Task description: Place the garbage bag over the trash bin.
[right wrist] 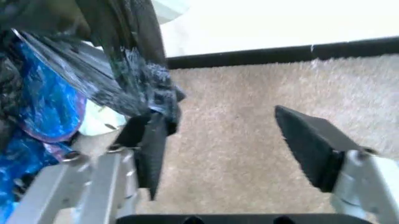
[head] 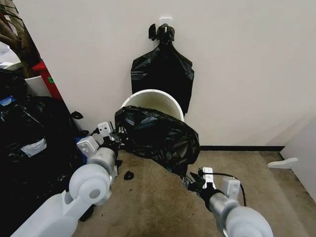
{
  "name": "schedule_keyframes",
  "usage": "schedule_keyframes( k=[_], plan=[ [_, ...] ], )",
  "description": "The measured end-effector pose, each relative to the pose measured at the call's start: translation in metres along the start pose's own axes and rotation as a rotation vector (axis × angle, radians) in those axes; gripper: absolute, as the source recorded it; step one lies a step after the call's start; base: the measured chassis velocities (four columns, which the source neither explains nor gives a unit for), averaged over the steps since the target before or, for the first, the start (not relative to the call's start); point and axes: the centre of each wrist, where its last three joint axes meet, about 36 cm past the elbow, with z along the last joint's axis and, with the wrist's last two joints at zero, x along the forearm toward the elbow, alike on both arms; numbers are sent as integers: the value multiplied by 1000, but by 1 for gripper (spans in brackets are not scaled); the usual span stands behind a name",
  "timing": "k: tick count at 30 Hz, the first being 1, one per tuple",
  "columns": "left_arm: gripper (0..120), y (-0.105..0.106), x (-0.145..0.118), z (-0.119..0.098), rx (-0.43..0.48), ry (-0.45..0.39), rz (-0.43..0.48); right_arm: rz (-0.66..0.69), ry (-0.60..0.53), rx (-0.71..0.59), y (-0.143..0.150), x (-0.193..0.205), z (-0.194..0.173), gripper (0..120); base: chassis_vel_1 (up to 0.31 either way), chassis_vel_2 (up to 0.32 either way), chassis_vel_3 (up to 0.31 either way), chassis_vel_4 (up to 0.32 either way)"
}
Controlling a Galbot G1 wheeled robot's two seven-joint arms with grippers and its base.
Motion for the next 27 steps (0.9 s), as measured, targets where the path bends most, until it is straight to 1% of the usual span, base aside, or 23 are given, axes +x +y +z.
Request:
schedule_keyframes(
  k=[2,3,5,6,8,10,13,17,20,25,27],
  plan=[
    [2,1,-3,0,-1,-2,-8,16,-15,33,-2,4,4,75,0,0,0,0],
    [2,2,-4,-1,-1,-3,-11,22,-22,45,-2,5,5,77,0,0,0,0],
    [2,4,-8,-1,-4,-6,-21,39,-61,93,-3,12,4,89,0,0,0,0],
    [2,4,-8,-1,-4,-6,-21,39,-61,93,-3,12,4,89,0,0,0,0],
    [2,6,-10,0,-8,-5,-29,41,-95,110,1,20,-4,97,0,0,0,0],
    [2,8,-13,1,-10,-3,-37,39,-121,120,4,28,-12,99,0,0,0,0],
    [2,9,-15,2,-12,-3,-43,40,-131,129,6,33,-15,100,0,0,0,0],
    [2,11,-19,3,-12,-4,-56,61,-114,145,4,37,-12,100,0,0,0,0],
    [2,11,-22,1,-7,-5,-61,74,-75,134,4,40,-4,100,0,0,0,0],
    [2,10,-24,-3,6,-7,-63,87,-54,124,7,44,4,100,0,0,0,0],
    [2,10,-26,-4,7,-9,-64,94,-33,117,9,48,14,100,0,0,0,0]
  ],
)
